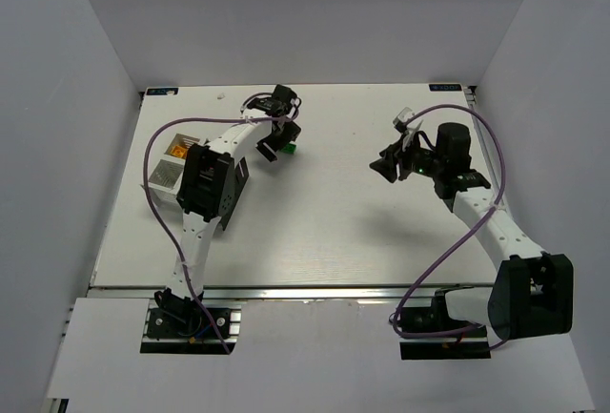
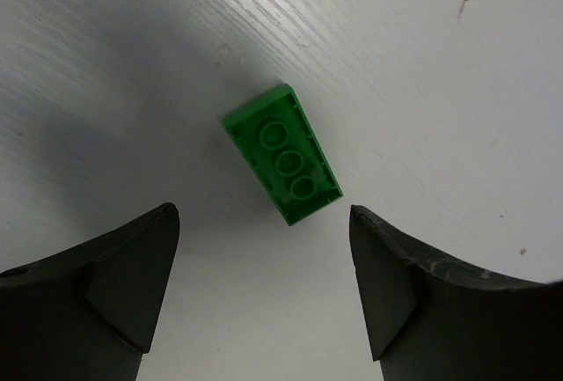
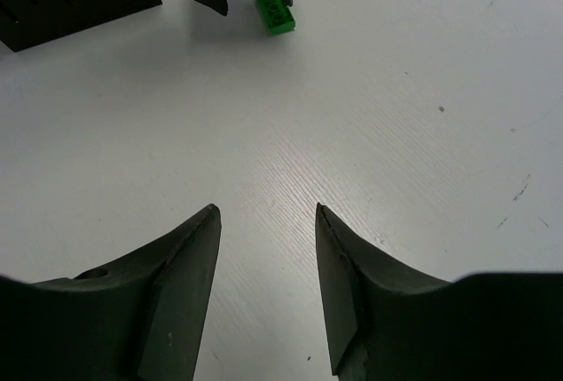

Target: Sort the legos into containers by color

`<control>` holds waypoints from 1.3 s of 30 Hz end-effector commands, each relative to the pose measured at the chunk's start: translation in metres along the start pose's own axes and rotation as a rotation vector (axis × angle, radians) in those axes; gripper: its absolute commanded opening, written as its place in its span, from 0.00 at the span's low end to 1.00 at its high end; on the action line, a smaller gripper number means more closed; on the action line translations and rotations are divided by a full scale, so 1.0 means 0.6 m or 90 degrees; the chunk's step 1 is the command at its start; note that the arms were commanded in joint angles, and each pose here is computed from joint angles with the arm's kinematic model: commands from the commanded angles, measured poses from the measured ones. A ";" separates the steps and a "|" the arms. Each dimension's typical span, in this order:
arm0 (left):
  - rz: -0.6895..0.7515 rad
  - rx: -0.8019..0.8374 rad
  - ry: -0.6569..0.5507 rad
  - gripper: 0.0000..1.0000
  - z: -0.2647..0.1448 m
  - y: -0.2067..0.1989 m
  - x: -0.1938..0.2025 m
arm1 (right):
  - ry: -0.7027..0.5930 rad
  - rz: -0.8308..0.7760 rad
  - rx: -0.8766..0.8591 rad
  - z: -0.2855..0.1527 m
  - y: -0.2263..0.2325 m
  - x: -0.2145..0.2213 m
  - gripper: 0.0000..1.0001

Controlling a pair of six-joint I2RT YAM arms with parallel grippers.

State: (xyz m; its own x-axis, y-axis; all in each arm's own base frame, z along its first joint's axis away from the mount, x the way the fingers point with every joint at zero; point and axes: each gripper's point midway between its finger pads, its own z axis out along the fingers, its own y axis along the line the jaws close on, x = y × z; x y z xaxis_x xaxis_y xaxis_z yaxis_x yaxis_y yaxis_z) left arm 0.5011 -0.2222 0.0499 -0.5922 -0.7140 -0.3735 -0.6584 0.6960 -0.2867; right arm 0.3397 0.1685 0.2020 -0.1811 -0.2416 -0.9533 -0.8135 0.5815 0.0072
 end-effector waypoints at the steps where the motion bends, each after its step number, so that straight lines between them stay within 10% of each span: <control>1: -0.028 0.018 -0.009 0.87 -0.015 -0.016 -0.024 | -0.034 -0.011 0.004 -0.010 0.000 -0.017 0.53; 15: -0.061 0.032 0.008 0.85 0.025 -0.031 -0.032 | -0.030 0.006 0.006 -0.019 0.012 0.009 0.52; 39: -0.013 0.003 0.063 0.54 0.044 0.006 0.009 | -0.085 0.004 0.028 -0.054 0.023 -0.020 0.50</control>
State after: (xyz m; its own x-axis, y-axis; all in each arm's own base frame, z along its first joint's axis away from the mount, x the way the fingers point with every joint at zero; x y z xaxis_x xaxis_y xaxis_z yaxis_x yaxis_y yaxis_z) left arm 0.5258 -0.2225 0.0266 -0.5702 -0.7634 -0.3035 -0.6891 0.6456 -0.3291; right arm 0.3142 0.1515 0.2105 -0.1511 -0.1543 -0.9764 -0.7765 0.6297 0.0206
